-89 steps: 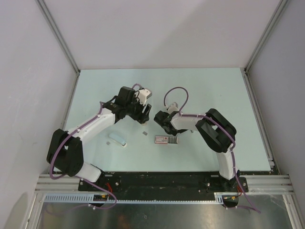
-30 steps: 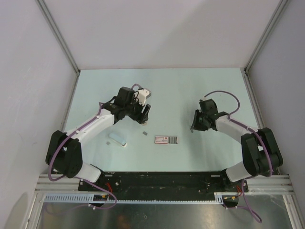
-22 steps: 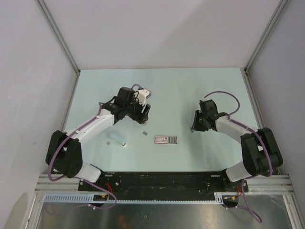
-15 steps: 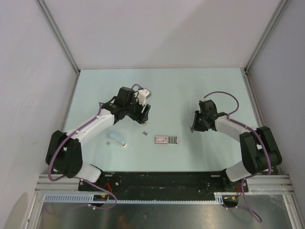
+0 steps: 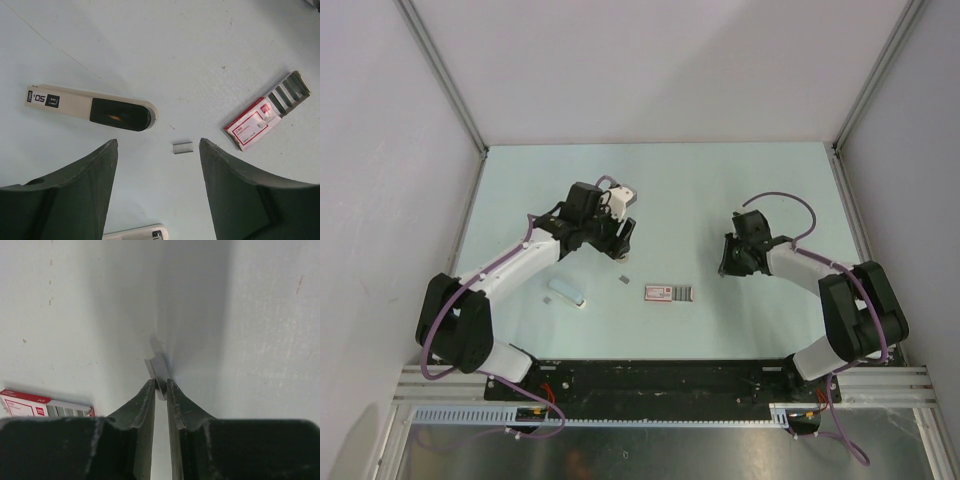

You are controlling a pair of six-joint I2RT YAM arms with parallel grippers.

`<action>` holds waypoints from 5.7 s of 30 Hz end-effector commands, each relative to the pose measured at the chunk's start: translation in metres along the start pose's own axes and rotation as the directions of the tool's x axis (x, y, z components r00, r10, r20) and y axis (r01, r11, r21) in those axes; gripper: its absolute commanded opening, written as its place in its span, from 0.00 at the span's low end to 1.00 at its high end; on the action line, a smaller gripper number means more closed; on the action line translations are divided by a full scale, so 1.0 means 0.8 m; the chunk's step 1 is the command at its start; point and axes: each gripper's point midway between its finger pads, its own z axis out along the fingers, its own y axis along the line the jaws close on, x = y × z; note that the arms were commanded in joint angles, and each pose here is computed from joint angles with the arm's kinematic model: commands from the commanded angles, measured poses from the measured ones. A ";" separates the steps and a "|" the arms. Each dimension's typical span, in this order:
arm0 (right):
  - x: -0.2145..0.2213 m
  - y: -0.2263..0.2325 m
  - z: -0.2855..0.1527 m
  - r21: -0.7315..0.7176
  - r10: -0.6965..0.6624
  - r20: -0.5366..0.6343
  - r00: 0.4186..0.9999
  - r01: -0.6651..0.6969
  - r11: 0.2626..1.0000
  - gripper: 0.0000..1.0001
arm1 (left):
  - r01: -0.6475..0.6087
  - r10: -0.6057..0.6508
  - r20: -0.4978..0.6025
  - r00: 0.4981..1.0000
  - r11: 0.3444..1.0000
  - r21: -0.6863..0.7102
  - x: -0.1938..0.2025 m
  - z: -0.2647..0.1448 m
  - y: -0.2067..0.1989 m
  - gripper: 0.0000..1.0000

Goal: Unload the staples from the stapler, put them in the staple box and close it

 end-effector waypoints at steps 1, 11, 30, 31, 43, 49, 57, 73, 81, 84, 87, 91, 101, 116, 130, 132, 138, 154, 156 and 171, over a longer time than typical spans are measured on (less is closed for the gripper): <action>0.001 -0.002 0.007 0.032 -0.027 0.013 1.000 0.027 0.999 0.19 | -0.042 0.042 0.038 0.998 0.999 -0.001 -0.012 -0.013 -0.001 0.71; 0.011 0.006 0.005 0.133 -0.142 0.036 0.989 0.136 0.982 0.18 | -0.041 0.041 0.040 0.998 0.999 0.004 -0.012 -0.013 -0.003 0.71; -0.003 0.057 -0.022 0.178 -0.273 0.094 0.957 0.254 0.951 0.26 | -0.042 0.042 0.038 0.998 0.999 0.007 -0.009 -0.014 -0.004 0.71; -0.007 0.061 -0.026 0.171 -0.273 0.106 0.956 0.253 0.952 0.27 | -0.041 0.040 0.038 0.998 0.999 0.008 -0.009 -0.014 -0.004 0.71; -0.032 0.037 -0.033 0.213 -0.253 0.107 0.962 0.226 0.950 0.37 | -0.041 0.040 0.038 0.998 0.999 0.010 -0.008 -0.014 -0.005 0.71; -0.028 0.022 -0.015 0.243 -0.252 0.066 0.965 0.230 0.943 0.37 | -0.041 0.041 0.032 0.999 0.999 0.007 -0.006 -0.013 -0.004 0.71; -0.022 0.021 -0.001 0.238 -0.253 0.043 0.967 0.236 0.942 0.36 | -0.044 0.044 0.018 0.999 0.999 0.011 -0.001 -0.008 -0.003 0.71; -0.013 0.012 0.017 0.237 -0.239 0.001 0.971 0.232 0.943 0.38 | -0.056 0.056 0.017 0.998 0.998 0.000 -0.001 -0.009 0.000 0.71; -0.008 0.011 0.022 0.235 -0.223 -0.007 0.975 0.218 0.947 0.28 | -0.060 0.060 0.015 0.998 0.998 -0.007 0.000 -0.009 0.002 0.71; -0.004 0.014 0.022 0.234 -0.222 -0.012 0.975 0.219 0.947 0.23 | -0.066 0.066 0.007 0.998 0.998 -0.008 0.002 -0.006 0.003 0.71; -0.001 0.016 0.019 0.241 -0.223 -0.011 0.975 0.219 0.946 0.19 | -0.067 0.067 -0.008 0.998 0.998 0.001 0.006 0.002 0.003 0.71; 0.003 0.026 0.008 0.248 -0.219 0.005 0.976 0.211 0.946 0.12 | -0.078 0.078 -0.009 0.997 0.997 0.024 0.005 0.019 0.000 0.71; 0.029 0.101 -0.042 0.136 -0.150 0.094 0.984 0.136 0.981 0.06 | -0.103 0.104 0.001 0.995 0.994 0.045 0.005 0.062 -0.010 0.70; 0.089 0.164 -0.025 0.119 -0.111 0.078 0.991 0.101 0.988 0.03 | -0.116 0.116 0.016 0.993 0.993 0.007 0.018 0.059 -0.010 0.70; 0.083 0.162 -0.015 0.171 -0.112 0.112 0.987 0.092 0.981 0.04 | -0.132 0.132 0.033 0.991 0.991 0.004 0.025 0.044 -0.016 0.70; 0.083 0.161 -0.014 0.174 -0.115 0.111 0.987 0.094 0.980 0.04 | -0.131 0.131 0.032 0.991 0.991 0.006 0.026 0.044 -0.016 0.69; 0.083 0.159 -0.010 0.182 -0.119 0.109 0.987 0.098 0.978 0.04 | -0.133 0.133 0.033 0.991 0.991 0.008 0.027 0.043 -0.017 0.70; 0.083 0.158 -0.005 0.180 -0.125 0.100 0.987 0.105 0.978 0.09 | -0.133 0.133 0.040 0.990 0.991 0.001 0.026 0.038 -0.016 0.70; 0.082 0.159 -0.005 0.179 -0.127 0.101 0.987 0.108 0.978 0.13 | -0.134 0.134 0.043 0.990 0.991 0.000 0.024 0.037 -0.017 0.70; 0.081 0.165 -0.007 0.155 -0.134 0.102 0.986 0.118 0.981 0.33 | -0.138 0.138 0.045 0.989 0.990 -0.006 0.026 0.035 -0.016 0.70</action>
